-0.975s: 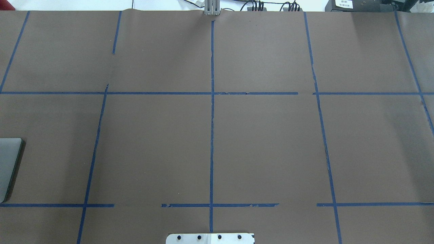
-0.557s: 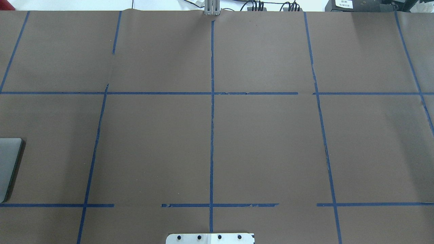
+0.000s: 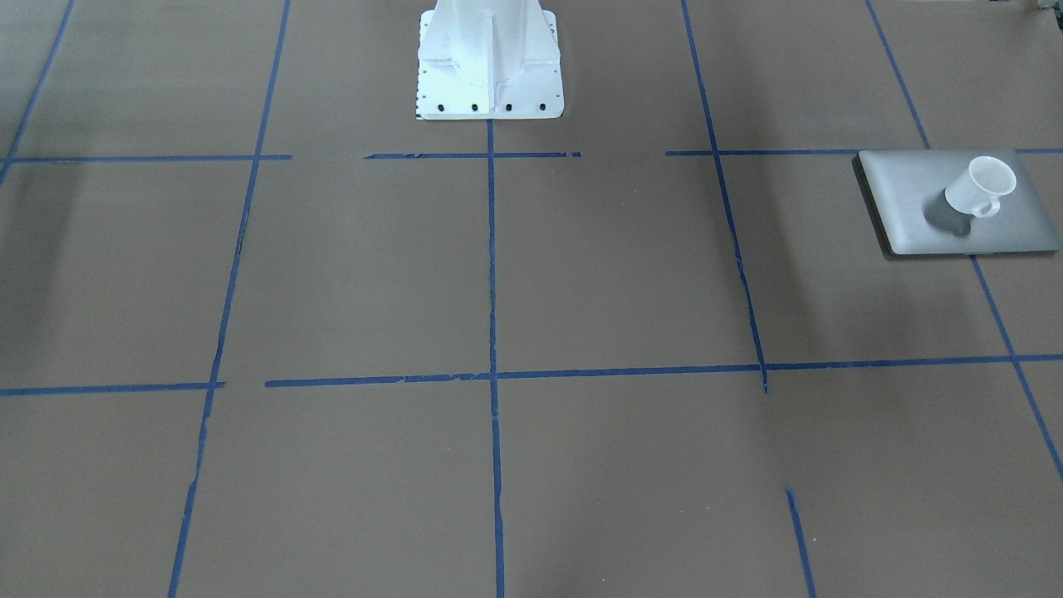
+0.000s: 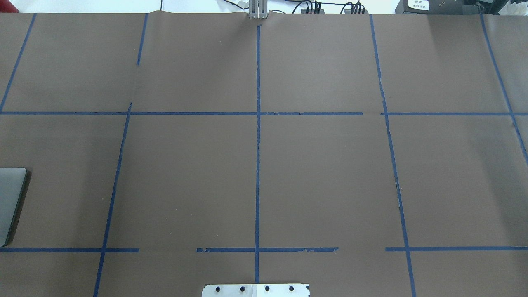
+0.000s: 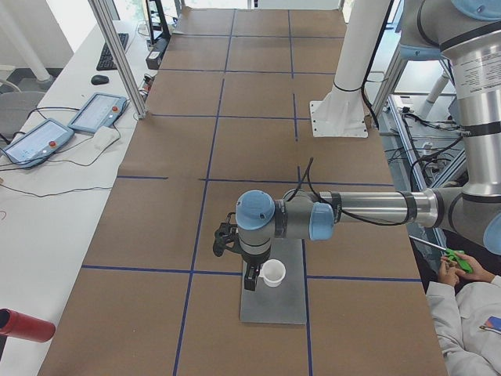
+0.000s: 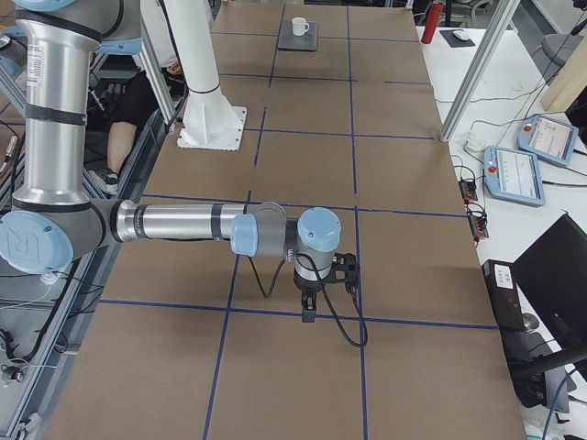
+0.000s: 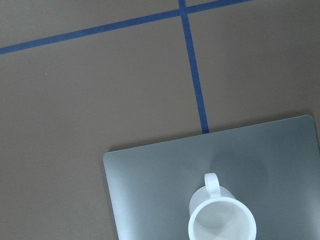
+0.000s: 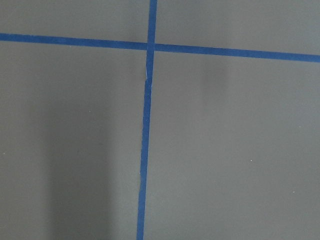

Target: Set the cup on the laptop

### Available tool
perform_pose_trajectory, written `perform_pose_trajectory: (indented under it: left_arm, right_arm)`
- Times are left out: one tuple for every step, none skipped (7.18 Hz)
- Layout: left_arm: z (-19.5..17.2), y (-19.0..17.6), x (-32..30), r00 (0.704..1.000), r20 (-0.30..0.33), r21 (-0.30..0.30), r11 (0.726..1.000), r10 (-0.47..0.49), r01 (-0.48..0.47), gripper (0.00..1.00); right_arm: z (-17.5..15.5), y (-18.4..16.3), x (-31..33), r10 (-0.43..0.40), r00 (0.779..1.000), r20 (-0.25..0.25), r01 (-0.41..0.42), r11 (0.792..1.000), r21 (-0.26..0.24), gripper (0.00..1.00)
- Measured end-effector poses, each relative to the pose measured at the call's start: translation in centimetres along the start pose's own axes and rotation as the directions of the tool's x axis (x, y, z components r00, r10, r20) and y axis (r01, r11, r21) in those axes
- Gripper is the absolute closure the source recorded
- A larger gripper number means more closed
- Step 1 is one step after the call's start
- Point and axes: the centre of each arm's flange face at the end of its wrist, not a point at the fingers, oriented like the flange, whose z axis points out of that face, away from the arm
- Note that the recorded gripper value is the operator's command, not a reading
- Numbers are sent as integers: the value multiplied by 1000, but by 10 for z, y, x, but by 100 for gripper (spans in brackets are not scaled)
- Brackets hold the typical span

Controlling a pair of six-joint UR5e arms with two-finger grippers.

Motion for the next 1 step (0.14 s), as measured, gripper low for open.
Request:
perform_pose_trajectory:
  left_arm:
    - [0, 0, 0, 1000, 0, 0, 1000, 0, 0, 0]
  right_arm:
    - [0, 0, 0, 0, 1000, 0, 0, 1000, 0, 0]
